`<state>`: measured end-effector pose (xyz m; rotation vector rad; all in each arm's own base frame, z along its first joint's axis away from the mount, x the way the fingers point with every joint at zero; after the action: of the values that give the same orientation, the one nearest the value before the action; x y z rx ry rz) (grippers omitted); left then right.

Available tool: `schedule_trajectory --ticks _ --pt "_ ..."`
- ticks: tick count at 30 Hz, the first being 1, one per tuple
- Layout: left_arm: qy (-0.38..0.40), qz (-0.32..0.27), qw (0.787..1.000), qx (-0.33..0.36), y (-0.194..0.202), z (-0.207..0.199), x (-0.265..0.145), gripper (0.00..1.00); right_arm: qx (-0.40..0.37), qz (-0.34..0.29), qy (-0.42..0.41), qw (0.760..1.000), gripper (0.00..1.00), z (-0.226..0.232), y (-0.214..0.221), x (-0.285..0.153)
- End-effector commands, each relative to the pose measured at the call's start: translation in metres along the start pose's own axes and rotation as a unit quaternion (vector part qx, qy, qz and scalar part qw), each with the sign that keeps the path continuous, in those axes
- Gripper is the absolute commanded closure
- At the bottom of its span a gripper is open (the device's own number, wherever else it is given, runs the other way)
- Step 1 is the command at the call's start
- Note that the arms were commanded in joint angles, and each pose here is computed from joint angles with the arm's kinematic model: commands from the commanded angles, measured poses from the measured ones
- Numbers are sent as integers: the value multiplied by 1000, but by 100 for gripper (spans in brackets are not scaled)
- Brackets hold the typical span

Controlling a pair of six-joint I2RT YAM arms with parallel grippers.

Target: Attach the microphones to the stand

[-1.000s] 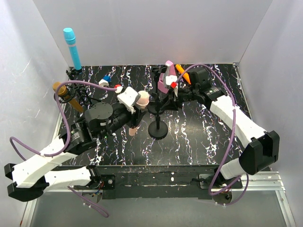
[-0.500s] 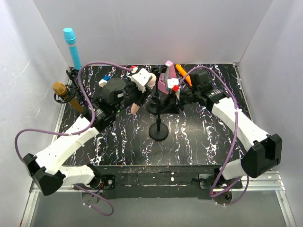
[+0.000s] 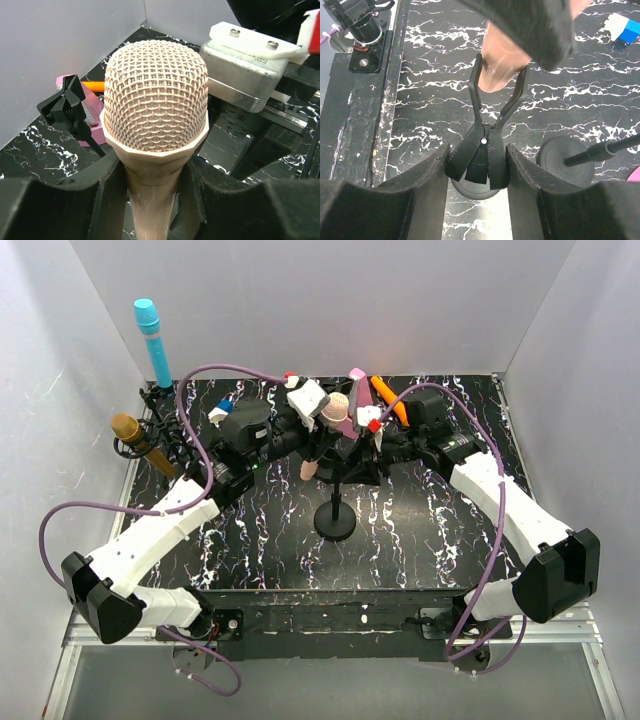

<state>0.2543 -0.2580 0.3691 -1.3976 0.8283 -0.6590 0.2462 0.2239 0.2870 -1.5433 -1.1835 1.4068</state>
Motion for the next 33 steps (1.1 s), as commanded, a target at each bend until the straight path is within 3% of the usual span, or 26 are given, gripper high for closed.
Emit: schedule_trajectory --ticks 1,7,12,13,17,19,25,26,29,33 --pt "23 -45 999 -8 -18 -9 -14 100 -16 -39 -4 999 51 7 -20 -3" --pt "37 -32 999 -19 -8 -11 -6 100 -6 -47 -12 999 43 9 -18 -1" --pt "52 -23 998 -30 0 -13 0 100 -2 -51 -16 999 46 9 -17 1" --pt "57 -21 998 -32 1 -15 0 100 -1 -52 -18 998 49 9 -17 1" --pt "69 -21 997 -37 4 -17 0 100 2 -53 -24 998 88 11 -16 1" --pt "74 -20 996 -40 5 -19 0 100 2 -53 -23 998 99 11 -16 1" --pt "78 -28 996 -43 6 -22 -7 100 10 -51 -15 999 99 11 -14 1" --pt "76 -28 996 -43 7 -22 -9 100 13 -50 -11 999 93 10 -13 1" --pt "61 -33 997 -37 5 -19 -15 100 14 -50 -5 999 62 12 -12 0" --pt "34 -48 998 -20 -4 -15 -25 100 13 -51 -4 999 40 13 -12 -1"
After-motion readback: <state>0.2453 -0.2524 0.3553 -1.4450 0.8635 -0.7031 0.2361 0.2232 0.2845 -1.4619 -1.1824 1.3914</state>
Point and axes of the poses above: each gripper's point midway between its finger pads, its own x axis out along the fingers, its own z axis along the line the jaws close on, y = z × x, the point moved 7 cm from there along -x, back along the fingers, and after that the axes turned 6 degrees about -x, right-handed, at the moved point
